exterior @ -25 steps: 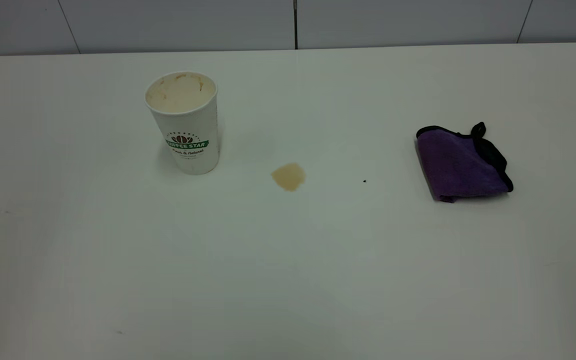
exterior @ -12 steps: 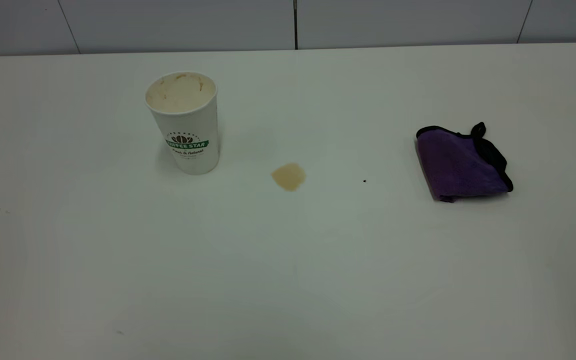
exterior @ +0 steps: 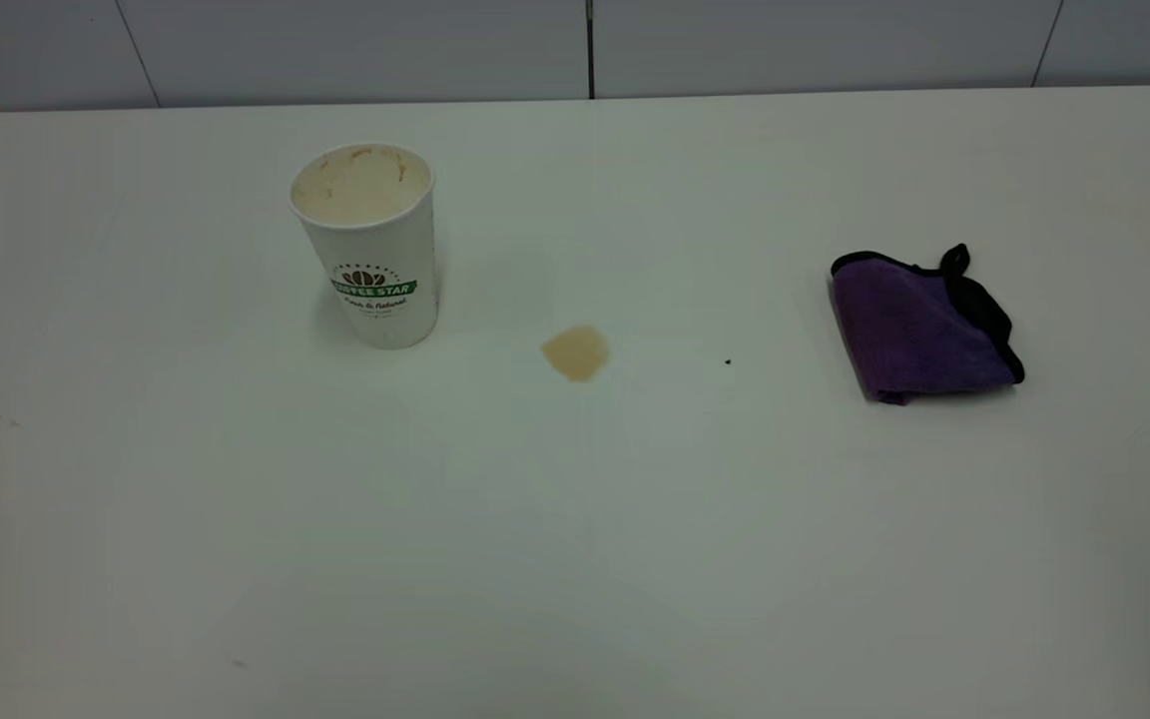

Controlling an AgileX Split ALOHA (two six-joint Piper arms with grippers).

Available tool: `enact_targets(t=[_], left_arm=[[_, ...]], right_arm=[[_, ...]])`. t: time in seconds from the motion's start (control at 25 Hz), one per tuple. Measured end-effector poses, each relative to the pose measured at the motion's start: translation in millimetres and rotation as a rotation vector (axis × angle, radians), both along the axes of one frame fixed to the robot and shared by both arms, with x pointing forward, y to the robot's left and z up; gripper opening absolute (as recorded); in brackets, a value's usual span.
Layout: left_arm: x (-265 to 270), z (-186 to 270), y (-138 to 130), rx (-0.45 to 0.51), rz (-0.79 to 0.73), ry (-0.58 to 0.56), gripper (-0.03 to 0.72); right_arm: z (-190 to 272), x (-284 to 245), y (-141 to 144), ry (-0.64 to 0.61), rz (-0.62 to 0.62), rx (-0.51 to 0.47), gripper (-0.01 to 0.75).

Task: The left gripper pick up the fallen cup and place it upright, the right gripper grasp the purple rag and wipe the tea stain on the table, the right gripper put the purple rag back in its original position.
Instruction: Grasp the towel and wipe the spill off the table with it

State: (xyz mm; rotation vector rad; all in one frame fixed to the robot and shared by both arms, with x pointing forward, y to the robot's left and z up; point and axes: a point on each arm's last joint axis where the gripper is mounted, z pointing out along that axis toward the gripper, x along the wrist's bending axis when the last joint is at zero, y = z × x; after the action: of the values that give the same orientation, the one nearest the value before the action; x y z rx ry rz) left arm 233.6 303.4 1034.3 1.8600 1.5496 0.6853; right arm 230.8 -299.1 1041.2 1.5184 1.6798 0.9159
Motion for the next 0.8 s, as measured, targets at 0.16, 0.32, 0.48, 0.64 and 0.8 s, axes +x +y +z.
enact_targets(t=[0.16,0.32,0.48,0.64,0.8], left_arm=[[-9,-1,0,-0.007,0.100,-0.052,0.443],[-11,-1,0,-0.008,0.140,-0.066,0.443],[-11,-1,0,-0.008,0.141,-0.067,0.443],[-11,-1,0,-0.008,0.141,-0.067,0.443],[-11,-1,0,-0.008,0.141,-0.067,0.443]], right_arm=[[0,0,0,0.000,0.003,0.005,0.405],[0,0,1,0.001,0.008,0.013,0.405],[3,0,3,-0.014,0.018,0.029,0.405],[19,16,6,-0.009,0.042,0.043,0.432],[22,57,13,0.102,0.096,0.026,0.536]])
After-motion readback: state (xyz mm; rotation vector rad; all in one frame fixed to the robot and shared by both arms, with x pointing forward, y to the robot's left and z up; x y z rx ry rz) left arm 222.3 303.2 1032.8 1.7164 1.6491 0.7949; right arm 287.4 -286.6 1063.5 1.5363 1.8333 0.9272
